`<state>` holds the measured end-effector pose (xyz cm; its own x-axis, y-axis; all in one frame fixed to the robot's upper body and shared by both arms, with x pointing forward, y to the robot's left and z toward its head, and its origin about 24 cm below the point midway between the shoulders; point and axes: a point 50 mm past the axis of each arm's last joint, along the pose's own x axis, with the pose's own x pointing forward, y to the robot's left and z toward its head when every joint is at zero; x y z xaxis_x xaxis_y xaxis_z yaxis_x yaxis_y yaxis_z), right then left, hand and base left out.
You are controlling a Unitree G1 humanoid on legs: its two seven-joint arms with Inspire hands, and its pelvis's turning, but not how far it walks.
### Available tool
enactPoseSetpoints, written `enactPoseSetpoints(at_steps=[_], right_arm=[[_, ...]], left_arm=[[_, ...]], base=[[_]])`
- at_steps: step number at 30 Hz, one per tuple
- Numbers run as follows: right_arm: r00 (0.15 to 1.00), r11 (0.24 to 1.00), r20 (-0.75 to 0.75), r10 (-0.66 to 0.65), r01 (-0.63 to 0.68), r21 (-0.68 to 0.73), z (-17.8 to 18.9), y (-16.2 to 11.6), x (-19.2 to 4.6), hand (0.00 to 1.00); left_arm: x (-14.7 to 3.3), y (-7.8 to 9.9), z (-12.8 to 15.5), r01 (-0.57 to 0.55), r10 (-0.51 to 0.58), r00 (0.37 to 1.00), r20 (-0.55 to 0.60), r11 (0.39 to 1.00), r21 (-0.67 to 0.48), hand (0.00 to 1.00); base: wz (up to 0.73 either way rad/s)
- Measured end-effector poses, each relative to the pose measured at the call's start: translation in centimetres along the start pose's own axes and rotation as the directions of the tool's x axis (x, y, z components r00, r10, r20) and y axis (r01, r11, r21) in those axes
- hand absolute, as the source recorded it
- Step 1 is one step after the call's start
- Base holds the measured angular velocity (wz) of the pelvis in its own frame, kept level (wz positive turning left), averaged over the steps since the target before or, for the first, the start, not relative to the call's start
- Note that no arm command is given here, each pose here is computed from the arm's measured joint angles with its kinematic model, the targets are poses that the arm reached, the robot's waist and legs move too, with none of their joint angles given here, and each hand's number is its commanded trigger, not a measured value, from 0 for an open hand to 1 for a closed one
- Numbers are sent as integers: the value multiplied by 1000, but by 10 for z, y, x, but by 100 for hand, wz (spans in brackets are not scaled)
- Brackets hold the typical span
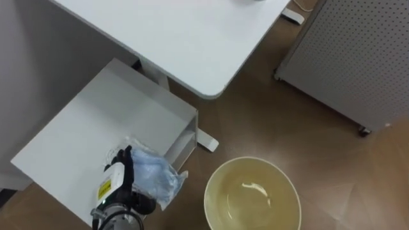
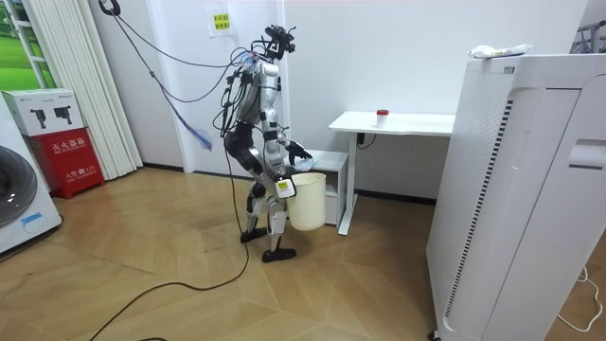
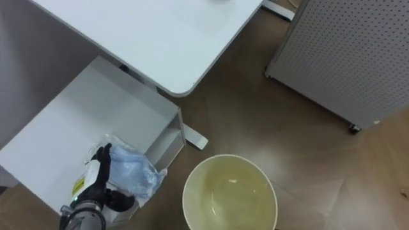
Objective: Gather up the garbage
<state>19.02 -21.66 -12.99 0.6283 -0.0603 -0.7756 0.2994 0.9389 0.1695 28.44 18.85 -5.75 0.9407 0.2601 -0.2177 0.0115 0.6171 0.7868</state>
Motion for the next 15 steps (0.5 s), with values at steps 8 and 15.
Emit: enactPoseSetpoints(at_steps=[8,15], right_arm=[[999,999,37,10,-12,42,10,-1,0,100],[999,997,44,4,-8,77,11,-2,0,100]], left_arm=[[14,19,9,-56,53,997,48,997,61,45],[17,27,13,-141,133,988,83,984,106,100]], base=[[1],[-4]])
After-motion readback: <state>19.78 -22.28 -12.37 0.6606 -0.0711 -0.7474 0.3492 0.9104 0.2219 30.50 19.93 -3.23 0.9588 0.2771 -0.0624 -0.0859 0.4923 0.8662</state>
